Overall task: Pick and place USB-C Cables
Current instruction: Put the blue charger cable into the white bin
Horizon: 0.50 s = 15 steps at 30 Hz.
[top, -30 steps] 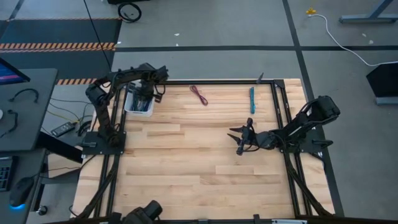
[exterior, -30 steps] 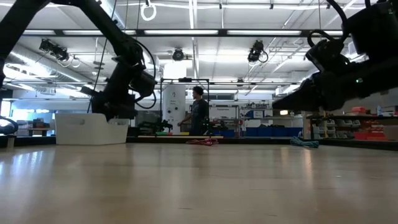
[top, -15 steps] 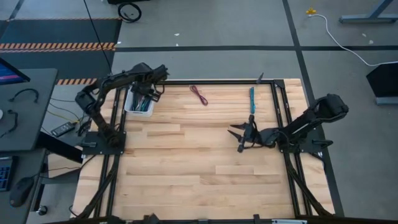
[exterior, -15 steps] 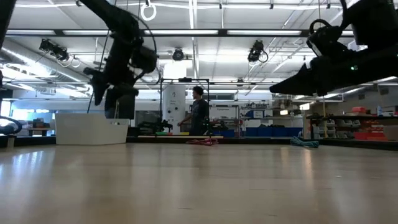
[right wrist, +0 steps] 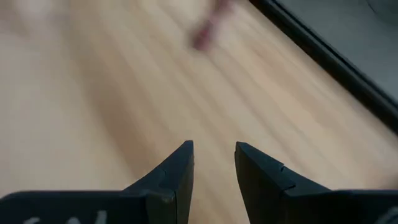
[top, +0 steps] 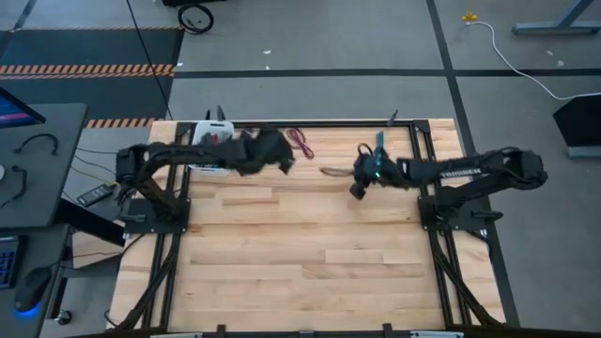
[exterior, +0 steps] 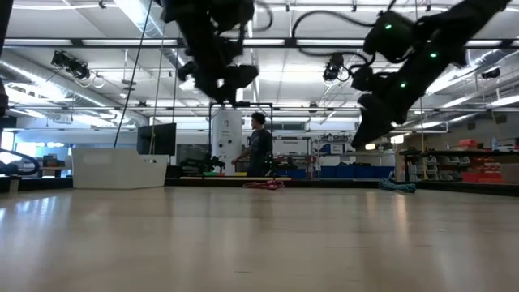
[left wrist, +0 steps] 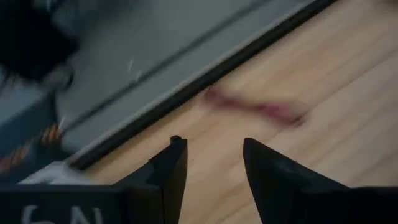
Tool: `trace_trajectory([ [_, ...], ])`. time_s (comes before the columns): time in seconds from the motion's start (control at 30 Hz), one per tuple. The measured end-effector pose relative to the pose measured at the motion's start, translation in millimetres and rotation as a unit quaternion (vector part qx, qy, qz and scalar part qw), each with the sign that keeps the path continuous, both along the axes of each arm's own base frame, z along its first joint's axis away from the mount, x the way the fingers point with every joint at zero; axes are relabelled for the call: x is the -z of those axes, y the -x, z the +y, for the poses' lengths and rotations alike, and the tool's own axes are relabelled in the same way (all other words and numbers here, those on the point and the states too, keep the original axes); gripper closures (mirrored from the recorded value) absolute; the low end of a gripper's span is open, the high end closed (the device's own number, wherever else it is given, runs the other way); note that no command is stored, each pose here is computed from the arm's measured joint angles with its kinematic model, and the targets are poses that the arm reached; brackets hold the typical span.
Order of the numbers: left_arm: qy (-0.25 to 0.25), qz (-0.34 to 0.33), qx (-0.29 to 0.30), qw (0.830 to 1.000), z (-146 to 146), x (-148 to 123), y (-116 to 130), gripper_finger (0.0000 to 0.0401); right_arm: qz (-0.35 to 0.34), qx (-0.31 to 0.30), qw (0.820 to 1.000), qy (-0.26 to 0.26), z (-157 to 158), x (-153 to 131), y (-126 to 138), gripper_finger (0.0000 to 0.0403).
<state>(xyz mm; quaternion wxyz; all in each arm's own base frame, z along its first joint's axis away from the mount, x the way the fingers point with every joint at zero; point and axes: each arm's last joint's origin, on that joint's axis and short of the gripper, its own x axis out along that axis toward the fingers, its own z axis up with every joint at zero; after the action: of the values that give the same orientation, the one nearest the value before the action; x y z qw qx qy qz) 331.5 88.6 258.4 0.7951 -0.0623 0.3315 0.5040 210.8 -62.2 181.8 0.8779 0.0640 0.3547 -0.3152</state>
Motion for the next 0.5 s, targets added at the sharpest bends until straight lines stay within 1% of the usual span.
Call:
trace_trajectory([
  [0.07,-0.039,-0.048,0.022,0.998,-12.9,-3.4,-17.1,0.0239,0.042,0.019,0.999,0.002,-15.2,-5.4,-0.3,0.0279],
  [0.13,-0.060,-0.088,0.048,0.993,-22.4,-4.4,-32.1,0.0239,0.066,0.036,0.997,0.005,-30.1,-4.0,1.3,0.0273],
  [0.17,-0.065,-0.107,0.064,0.990,-26.6,-5.5,-38.4,0.0239,0.073,0.043,0.996,0.001,-37.6,-1.5,3.3,0.0268],
  [0.23,-0.079,-0.126,0.084,0.985,-34.1,-3.2,-48.6,0.0239,0.088,0.064,0.994,-0.017,-51.5,5.4,9.3,0.0258],
  [0.33,-0.081,-0.117,0.104,0.984,-44.1,7.6,-57.0,0.0239,0.115,0.105,0.987,-0.046,-68.6,19.1,24.2,0.0234],
  [0.4,-0.072,-0.093,0.109,0.987,-49.5,20.2,-59.4,0.0239,0.122,0.136,0.981,-0.060,-78.4,25.3,33.6,0.0213],
  [0.43,-0.067,-0.095,0.110,0.987,-52.2,24.8,-62.2,0.0239,0.121,0.152,0.979,-0.062,-83.4,27.3,37.1,0.0202],
  [0.5,-0.061,-0.080,0.109,0.989,-55.7,37.3,-65.0,0.0239,0.116,0.194,0.973,-0.058,-91.0,32.3,44.1,0.0178],
])
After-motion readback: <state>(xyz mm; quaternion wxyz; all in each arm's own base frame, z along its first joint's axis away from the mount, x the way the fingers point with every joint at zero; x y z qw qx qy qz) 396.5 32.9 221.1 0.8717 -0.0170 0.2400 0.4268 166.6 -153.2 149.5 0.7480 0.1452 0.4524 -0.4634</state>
